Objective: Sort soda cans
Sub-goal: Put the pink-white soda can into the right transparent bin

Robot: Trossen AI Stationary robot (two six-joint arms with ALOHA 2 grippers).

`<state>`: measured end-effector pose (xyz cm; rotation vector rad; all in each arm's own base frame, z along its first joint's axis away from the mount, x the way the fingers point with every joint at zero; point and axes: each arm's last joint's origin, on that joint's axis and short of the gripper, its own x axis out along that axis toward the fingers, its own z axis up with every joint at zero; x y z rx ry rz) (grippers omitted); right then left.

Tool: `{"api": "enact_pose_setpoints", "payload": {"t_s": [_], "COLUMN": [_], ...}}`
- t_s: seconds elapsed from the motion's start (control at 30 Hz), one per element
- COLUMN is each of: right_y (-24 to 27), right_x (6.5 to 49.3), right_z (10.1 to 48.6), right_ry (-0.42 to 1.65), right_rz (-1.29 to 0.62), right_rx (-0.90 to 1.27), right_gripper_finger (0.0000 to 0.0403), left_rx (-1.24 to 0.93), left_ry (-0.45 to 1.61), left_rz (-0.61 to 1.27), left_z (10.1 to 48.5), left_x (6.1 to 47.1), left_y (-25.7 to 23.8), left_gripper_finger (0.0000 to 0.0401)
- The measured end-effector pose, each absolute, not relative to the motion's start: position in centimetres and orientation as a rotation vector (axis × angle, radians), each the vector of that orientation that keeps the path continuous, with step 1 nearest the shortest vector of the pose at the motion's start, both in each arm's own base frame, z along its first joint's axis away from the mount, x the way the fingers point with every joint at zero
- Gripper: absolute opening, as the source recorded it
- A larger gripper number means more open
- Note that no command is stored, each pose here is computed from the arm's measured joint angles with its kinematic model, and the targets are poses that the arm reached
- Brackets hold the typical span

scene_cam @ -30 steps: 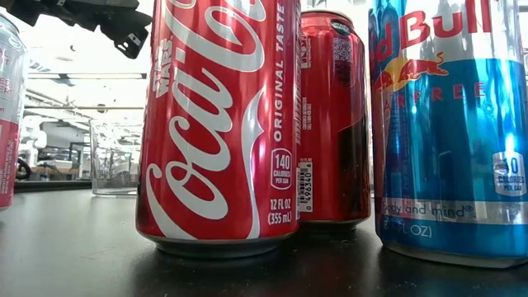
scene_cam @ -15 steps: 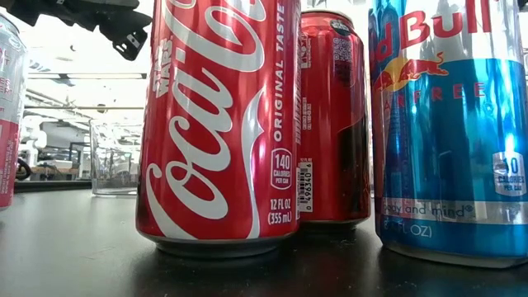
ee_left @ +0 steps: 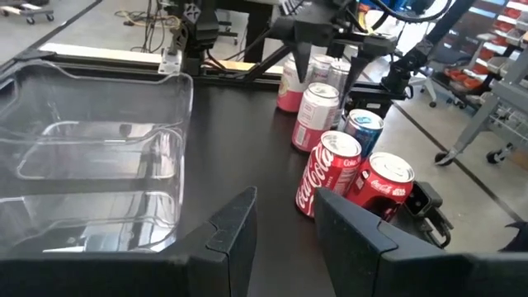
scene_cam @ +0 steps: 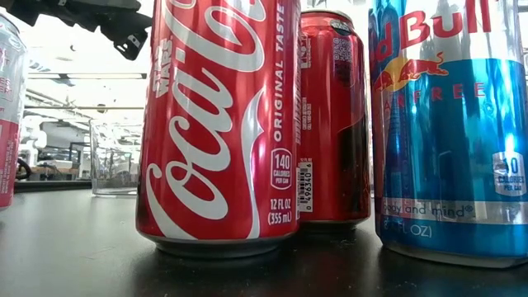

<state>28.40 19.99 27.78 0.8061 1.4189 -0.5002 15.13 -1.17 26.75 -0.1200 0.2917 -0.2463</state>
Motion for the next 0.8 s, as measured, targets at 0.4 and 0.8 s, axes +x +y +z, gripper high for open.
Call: {"api": "enact_pose_setpoints", "payload": {"t_s": [0.4,0.8], "right_y": [21.1,22.3], "right_x": [28.6,29.3], "right_z": [25.9,23.0], "right_ry": [1.455,1.541], "right_rz": [-0.556,-0.583], "right_rx": [0.762,0.725], "right_gripper_finger": [0.0384,0.037], "left_rx": [-0.122,-0.123], "left_ry": [0.292,0.292], "left_rz": [-0.245,-0.245], "left_z": [26.8,26.8], "left_x": [15.1,15.1], "left_y": [-1.2,-1.2], "left_gripper_finger": [0.0131,0.0131]}}
